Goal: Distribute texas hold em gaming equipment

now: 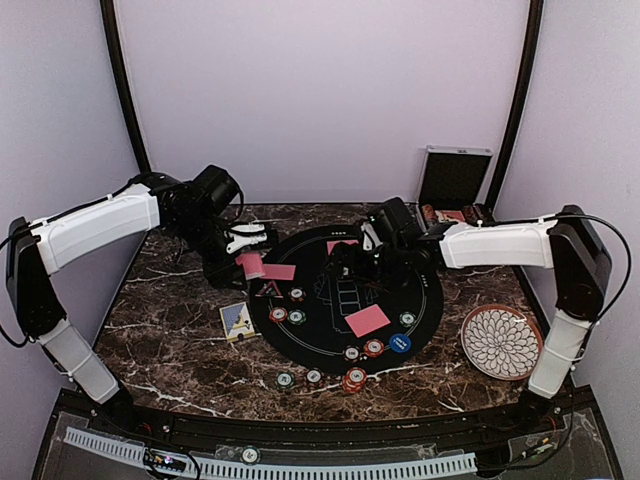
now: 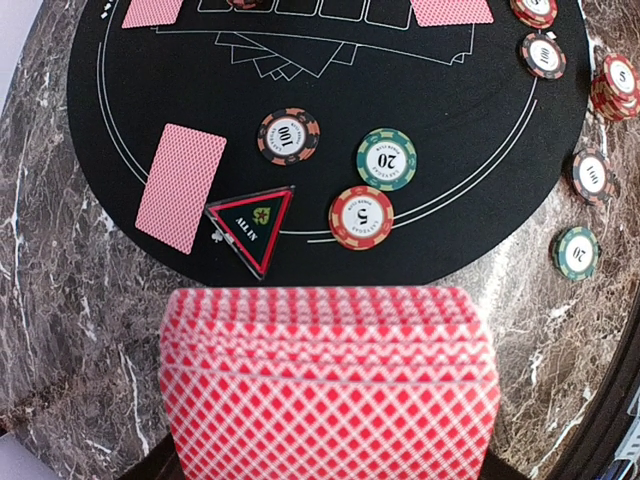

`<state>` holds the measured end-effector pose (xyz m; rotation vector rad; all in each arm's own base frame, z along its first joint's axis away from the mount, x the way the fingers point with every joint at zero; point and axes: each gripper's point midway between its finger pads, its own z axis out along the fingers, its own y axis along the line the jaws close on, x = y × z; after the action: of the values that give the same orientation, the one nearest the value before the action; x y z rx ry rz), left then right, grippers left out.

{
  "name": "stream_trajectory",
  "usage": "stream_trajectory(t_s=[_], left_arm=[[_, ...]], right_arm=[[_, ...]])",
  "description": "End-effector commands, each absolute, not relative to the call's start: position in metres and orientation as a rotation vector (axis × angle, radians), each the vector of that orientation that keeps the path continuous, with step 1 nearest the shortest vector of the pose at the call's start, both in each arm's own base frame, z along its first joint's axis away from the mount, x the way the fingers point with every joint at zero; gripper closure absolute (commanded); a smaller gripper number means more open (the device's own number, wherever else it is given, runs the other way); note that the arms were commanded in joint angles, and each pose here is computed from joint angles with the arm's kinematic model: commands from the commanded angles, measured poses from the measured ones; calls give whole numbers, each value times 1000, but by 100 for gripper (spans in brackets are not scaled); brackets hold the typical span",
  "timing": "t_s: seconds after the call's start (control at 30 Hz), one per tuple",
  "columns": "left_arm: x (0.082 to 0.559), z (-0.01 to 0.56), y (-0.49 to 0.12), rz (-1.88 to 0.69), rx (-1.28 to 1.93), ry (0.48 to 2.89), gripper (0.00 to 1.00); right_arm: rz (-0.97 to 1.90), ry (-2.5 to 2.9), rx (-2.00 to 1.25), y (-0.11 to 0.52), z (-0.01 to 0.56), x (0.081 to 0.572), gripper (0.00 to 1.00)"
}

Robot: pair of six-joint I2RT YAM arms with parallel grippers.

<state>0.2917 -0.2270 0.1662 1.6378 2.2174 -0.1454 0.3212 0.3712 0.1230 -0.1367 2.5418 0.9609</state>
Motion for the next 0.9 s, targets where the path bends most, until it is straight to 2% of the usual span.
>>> stream_trajectory(t_s=[0.0,0.1,0.17,0.4,0.7,0.87], left_arm=[[290,186,-226,-147,1590,2165,100],[291,187,-226,-143,1588,2161,100],[291,187,-225,-135,1587,2160,100],[291,186,-226,-148,1586,2160,100],[290,191,-229,-174,1573,2157,100],[290,191,-231,-182,1576,2156,100]], right_arm=[[1037,2411,-93,370,160,342,1],[1305,2455,45,363,145,336,1],[1477,2378,89,366,155,332,2],[1490,2355,-73,389,180,321,1],[1670,2339,-173,437,193,290,1],[1798,2296,-192,458,199,284,7]])
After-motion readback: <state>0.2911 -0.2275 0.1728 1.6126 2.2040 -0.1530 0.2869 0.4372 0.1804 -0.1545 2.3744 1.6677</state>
